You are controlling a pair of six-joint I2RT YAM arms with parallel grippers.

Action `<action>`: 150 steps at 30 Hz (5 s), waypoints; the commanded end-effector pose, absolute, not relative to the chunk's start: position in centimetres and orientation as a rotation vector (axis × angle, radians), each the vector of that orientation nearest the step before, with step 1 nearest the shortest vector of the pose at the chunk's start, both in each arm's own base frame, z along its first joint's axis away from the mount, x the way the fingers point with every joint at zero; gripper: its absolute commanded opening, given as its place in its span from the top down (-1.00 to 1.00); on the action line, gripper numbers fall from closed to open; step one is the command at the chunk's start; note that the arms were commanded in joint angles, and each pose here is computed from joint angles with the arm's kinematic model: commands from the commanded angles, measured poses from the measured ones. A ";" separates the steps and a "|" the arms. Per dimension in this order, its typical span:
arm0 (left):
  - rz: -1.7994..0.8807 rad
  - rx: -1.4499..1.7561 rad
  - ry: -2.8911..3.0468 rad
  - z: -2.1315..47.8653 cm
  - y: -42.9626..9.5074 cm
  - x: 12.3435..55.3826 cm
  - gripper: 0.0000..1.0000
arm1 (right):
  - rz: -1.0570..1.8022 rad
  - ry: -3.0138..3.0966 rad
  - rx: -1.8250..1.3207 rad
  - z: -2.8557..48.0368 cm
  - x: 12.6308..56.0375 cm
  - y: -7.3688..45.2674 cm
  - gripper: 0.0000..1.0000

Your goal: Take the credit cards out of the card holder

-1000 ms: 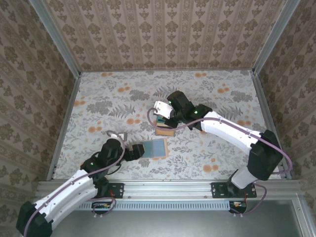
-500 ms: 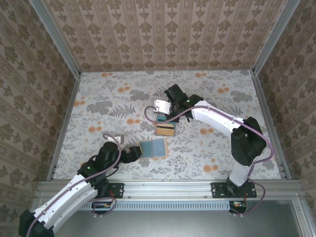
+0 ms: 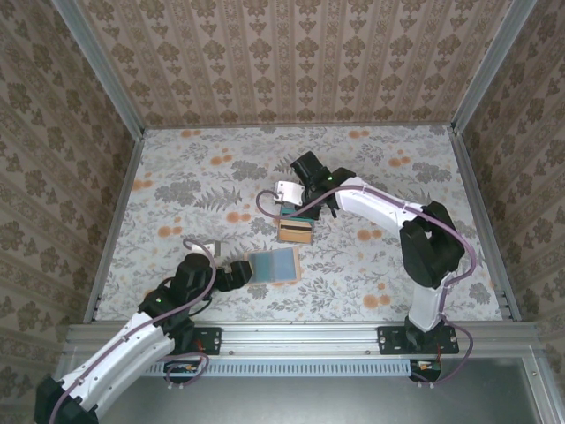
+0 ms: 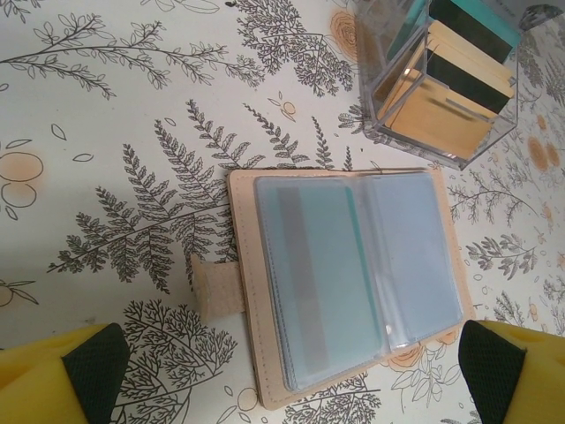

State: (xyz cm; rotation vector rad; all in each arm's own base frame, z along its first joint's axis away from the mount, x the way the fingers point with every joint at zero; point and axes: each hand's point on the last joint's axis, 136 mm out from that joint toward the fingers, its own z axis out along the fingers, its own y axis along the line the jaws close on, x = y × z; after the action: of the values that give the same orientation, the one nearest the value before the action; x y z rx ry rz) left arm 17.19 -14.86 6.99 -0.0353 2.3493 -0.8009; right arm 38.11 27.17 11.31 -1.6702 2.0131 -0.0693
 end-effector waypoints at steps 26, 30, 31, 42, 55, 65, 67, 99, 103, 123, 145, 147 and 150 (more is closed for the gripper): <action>-0.797 -0.048 2.372 6.2 -14.4 17.0 -1.00 | -0.143 2.058 -1.246 16.4 41.8 25.8 0.41; -0.836 -0.029 2.367 6.5 -15.0 16.8 -0.89 | 0.034 2.079 -1.055 18.9 39.9 26.1 0.39; -0.849 -0.021 2.366 6.6 -15.1 16.7 -0.84 | 0.093 2.082 -1.006 19.5 39.2 26.3 0.38; -0.937 -0.015 2.391 7.0 -16.9 16.9 -0.01 | 0.572 2.265 -0.533 16.0 30.8 27.2 0.54; -0.794 0.034 2.520 5.4 -18.7 17.8 0.49 | 0.669 2.473 -0.397 6.1 24.8 29.3 0.61; -0.713 0.041 2.579 4.2 -18.8 18.0 0.50 | 0.657 2.575 -0.358 2.2 23.1 28.9 0.68; -0.693 0.044 2.589 3.9 -18.7 18.0 0.50 | 0.645 2.584 -0.356 1.8 23.0 28.7 0.70; -0.843 0.186 2.531 5.9 -22.4 17.7 0.09 | 0.648 2.619 -0.339 0.5 22.5 29.2 0.82; -0.846 0.198 2.528 6.0 -22.6 17.7 -0.12 | 0.647 2.621 -0.340 0.5 22.5 29.2 0.82; -0.794 0.228 2.535 6.3 -22.5 17.6 -1.00 | 0.645 2.620 -0.338 0.6 22.4 29.2 0.83; -0.733 0.245 2.542 6.2 -22.0 17.4 -1.00 | 0.642 2.620 -0.330 0.6 22.3 29.1 0.81; -0.733 0.245 2.538 6.3 -21.9 17.4 -1.00 | 0.640 2.620 -0.329 0.6 22.3 29.0 0.81; -0.728 0.243 2.537 6.3 -21.7 17.4 -1.00 | 0.640 2.619 -0.331 0.6 22.4 29.1 0.81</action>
State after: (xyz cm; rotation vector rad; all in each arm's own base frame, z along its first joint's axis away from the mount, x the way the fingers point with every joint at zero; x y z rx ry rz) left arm 17.00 -21.75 5.39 0.2239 2.5619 -0.7501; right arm 23.39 29.40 1.83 -0.3286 2.5709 0.6628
